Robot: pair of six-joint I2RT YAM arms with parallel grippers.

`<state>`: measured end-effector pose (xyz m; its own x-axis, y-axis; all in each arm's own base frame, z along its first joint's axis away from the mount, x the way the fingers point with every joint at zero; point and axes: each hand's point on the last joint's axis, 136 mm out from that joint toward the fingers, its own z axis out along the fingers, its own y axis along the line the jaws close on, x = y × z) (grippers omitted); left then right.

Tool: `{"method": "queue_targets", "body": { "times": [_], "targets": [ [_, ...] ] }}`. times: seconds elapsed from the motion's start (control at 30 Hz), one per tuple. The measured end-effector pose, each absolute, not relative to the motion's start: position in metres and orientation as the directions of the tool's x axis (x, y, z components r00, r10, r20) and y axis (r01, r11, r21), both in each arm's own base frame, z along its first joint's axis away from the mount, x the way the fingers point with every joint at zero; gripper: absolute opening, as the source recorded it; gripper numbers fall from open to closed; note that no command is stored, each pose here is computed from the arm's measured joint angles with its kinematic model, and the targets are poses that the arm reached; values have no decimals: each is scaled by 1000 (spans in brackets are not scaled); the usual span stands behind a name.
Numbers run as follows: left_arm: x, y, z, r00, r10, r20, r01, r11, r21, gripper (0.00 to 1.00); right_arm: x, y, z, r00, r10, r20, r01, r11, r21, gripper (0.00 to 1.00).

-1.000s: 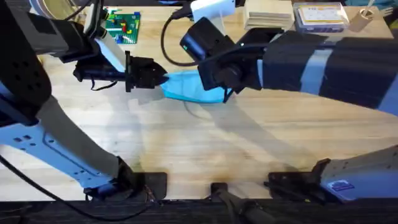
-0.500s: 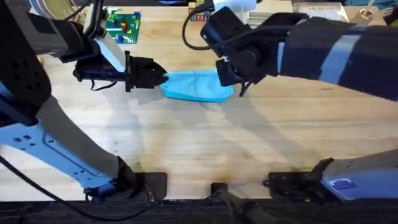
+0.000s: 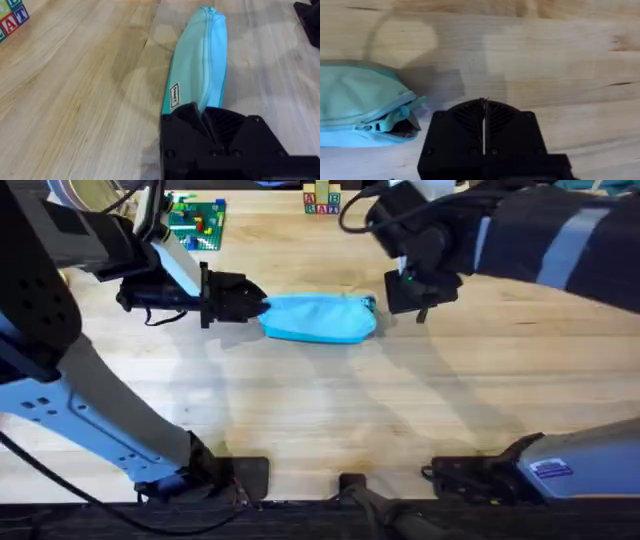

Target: Unzip the bag, pick up the pens from the table one at a time and place them inside, then zip the bag closed.

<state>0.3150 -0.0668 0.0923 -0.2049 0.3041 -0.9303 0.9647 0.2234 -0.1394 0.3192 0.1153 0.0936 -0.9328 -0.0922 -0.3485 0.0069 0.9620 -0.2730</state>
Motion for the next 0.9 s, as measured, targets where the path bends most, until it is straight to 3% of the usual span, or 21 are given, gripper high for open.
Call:
{"method": "queue_targets", "body": {
  "times": [0.67, 0.9],
  "targets": [
    [315, -67, 92, -205, 304, -930, 965, 224, -139, 42, 308, 124, 84, -969, -36, -245, -11, 995, -101, 29],
    [315, -67, 92, -205, 304, -930, 965, 224, -139, 42, 303, 135, 129, -941, -11, -338, -25, 999, 36, 29]
  ]
}}
